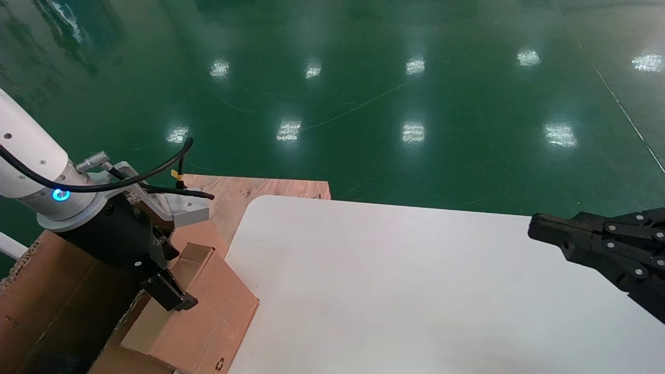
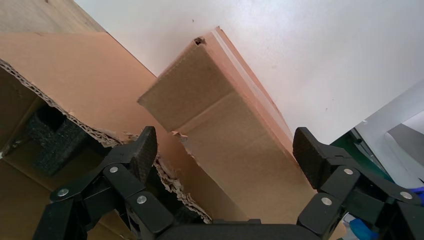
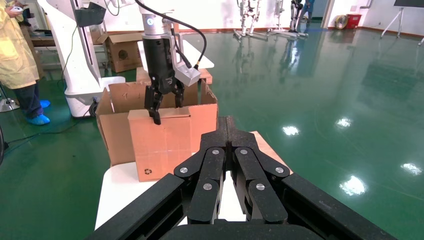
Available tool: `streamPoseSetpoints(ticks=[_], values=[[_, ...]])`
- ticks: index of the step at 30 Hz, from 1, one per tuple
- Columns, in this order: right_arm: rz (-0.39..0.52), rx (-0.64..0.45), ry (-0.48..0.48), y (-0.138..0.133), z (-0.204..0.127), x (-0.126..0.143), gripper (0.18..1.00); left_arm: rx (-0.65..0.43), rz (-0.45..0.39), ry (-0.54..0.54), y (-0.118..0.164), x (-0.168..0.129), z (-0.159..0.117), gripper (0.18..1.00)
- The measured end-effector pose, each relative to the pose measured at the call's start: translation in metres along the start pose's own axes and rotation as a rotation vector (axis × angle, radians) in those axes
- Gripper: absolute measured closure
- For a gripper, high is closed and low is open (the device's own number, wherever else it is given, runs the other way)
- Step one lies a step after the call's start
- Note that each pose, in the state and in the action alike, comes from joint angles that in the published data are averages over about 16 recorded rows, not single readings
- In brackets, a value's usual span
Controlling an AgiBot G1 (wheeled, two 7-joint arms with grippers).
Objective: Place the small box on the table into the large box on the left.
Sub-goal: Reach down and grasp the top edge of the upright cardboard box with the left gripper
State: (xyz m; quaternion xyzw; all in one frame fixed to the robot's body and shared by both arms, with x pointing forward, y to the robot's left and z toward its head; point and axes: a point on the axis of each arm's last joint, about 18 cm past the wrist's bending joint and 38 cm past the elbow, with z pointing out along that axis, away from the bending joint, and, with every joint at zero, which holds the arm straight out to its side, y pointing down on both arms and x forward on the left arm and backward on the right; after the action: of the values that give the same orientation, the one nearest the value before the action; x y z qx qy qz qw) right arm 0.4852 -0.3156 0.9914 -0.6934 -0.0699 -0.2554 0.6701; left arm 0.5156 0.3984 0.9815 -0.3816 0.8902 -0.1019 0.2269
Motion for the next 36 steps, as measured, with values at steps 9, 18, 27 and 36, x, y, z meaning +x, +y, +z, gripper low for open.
streamPoseSetpoints(ticks=[9, 18, 27, 36], values=[[0.000, 0.000, 0.000, 0.000, 0.000, 0.000, 0.988, -0.017, -0.007, -0.001, -0.001, 0.001, 0.006, 0.184], [0.000, 0.000, 0.000, 0.000, 0.000, 0.000, 0.988, -0.025, -0.012, 0.004, -0.001, 0.002, 0.011, 0.184], [0.000, 0.000, 0.000, 0.000, 0.000, 0.000, 0.987, -0.021, -0.016, 0.023, -0.001, 0.005, 0.013, 0.184], [0.000, 0.000, 0.000, 0.000, 0.000, 0.000, 0.966, -0.016, -0.018, 0.033, -0.001, 0.006, 0.013, 0.186]])
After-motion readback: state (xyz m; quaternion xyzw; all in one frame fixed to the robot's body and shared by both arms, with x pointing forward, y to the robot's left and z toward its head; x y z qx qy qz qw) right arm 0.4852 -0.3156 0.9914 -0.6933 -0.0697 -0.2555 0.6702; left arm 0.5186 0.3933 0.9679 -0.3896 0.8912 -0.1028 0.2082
